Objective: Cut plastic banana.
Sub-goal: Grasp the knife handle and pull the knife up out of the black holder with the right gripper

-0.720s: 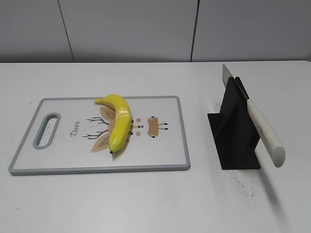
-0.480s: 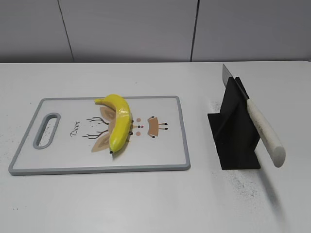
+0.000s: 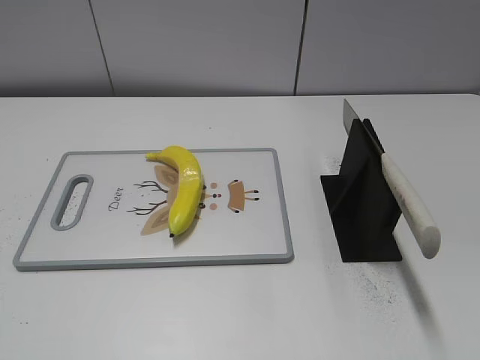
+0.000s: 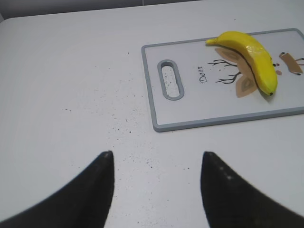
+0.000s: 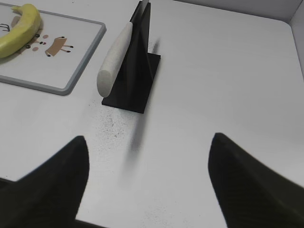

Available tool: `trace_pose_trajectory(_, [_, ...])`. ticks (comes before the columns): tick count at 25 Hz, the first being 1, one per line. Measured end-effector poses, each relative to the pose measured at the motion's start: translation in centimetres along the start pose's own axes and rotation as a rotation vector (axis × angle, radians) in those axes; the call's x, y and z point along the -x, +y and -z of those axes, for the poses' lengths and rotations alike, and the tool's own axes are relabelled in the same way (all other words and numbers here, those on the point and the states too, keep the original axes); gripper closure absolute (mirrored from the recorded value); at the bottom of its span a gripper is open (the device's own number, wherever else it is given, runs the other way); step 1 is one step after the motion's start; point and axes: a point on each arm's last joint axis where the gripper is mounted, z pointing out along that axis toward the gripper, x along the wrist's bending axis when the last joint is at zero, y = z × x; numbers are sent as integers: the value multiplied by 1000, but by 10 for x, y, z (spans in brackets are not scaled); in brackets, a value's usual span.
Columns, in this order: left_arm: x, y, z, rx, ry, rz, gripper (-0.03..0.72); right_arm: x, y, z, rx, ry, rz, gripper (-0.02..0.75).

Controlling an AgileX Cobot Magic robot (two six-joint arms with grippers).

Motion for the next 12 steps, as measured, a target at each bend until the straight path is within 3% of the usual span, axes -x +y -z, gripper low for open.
trace_pose_trajectory(12, [0, 0, 0, 0, 0, 0, 135, 2, 0, 0, -4, -23, 19, 146])
